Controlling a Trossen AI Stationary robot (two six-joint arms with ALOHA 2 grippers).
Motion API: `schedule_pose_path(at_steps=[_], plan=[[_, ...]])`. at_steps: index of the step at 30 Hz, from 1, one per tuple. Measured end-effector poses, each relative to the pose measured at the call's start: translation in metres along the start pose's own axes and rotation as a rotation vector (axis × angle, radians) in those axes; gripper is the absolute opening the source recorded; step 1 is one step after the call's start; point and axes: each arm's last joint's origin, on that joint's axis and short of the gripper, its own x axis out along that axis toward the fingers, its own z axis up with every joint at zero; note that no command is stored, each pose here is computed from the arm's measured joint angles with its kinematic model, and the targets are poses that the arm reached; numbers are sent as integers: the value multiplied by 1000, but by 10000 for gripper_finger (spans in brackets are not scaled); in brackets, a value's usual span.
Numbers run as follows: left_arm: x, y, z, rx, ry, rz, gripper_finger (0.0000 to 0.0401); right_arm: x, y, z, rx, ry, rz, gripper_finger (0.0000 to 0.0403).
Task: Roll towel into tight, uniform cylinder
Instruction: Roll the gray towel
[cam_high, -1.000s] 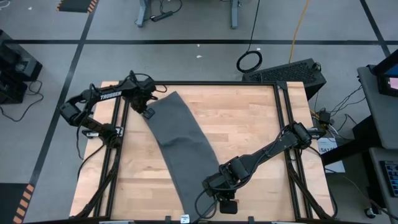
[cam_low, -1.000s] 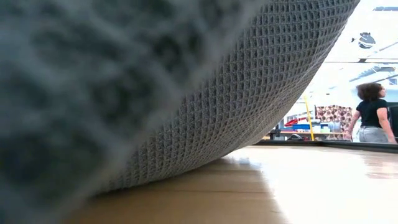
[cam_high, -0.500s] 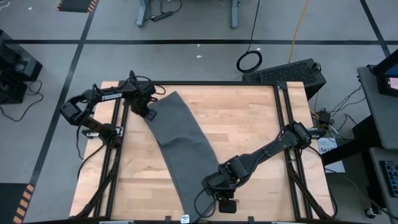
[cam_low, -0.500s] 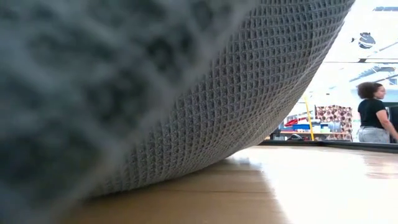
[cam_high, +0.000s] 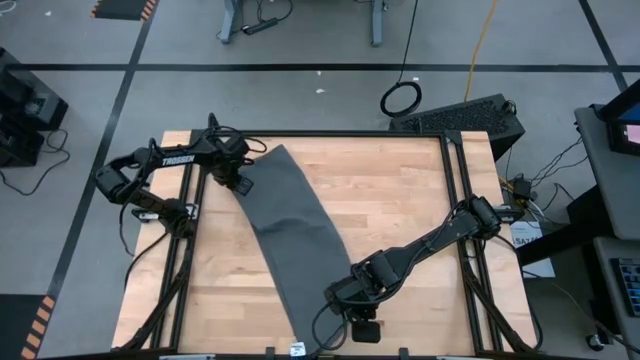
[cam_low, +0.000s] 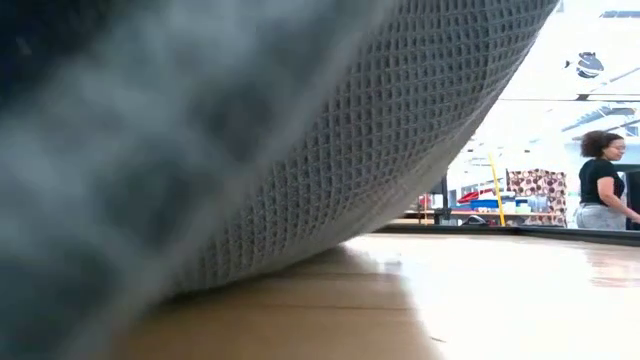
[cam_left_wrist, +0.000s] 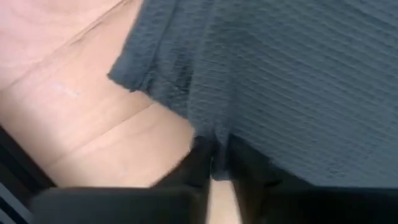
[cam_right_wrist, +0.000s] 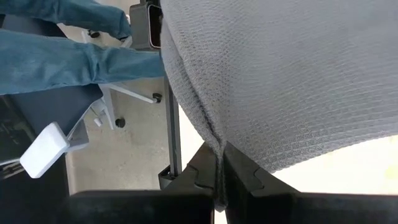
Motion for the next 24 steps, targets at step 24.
schedule_pose_path(at_steps=[24], plan=[[-46, 5, 28, 86, -180, 87, 2, 0, 2, 3, -59, -31, 25, 0]])
